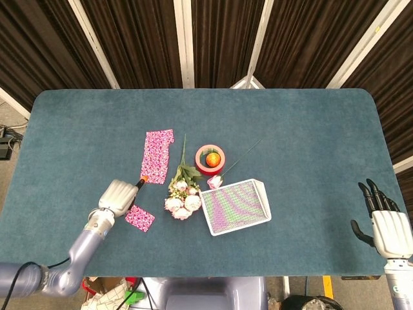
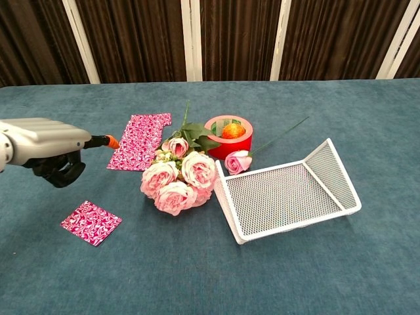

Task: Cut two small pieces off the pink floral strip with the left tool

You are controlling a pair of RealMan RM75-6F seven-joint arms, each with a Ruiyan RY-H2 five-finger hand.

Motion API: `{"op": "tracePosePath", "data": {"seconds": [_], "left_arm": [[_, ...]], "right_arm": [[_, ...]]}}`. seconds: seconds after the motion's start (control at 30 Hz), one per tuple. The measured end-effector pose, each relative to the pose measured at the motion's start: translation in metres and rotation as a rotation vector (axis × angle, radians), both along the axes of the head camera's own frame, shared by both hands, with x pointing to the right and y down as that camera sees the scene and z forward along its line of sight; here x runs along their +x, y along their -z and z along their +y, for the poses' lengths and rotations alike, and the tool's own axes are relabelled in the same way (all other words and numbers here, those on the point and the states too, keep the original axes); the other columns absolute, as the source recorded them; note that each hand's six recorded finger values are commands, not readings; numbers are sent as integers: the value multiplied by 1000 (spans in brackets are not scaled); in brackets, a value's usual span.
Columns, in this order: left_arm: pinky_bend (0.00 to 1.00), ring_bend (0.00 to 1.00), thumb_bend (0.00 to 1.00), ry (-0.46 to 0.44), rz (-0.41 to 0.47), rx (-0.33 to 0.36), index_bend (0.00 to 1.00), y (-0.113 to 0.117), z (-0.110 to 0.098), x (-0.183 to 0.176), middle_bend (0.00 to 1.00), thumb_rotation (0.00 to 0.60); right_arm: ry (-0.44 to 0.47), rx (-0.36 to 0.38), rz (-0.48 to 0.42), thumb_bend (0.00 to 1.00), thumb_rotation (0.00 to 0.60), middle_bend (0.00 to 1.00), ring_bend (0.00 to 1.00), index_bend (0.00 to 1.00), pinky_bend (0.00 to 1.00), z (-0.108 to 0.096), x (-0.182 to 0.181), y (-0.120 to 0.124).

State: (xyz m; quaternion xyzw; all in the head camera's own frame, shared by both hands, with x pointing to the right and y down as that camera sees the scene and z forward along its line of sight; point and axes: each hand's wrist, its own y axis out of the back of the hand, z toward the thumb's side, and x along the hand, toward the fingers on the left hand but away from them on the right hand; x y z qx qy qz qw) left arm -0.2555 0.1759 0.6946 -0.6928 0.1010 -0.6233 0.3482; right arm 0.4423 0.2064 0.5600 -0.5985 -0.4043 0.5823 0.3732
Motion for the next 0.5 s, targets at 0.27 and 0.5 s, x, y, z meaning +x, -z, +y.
{"op": "tracePosePath", "data": {"seconds": [0.27,0.5], "left_arm": [[663,708,939,12,-41,-18,0,-19,-16,19,794,600],[663,708,939,5,-69,-44,0,-34,-16,29,794,600]], "right_arm": [[-4,-4,-1,367,600,50,155,0,264,0,1,-1],[-6,-1,-6,367,600,49,155,0,264,-1,2,-1]]}}
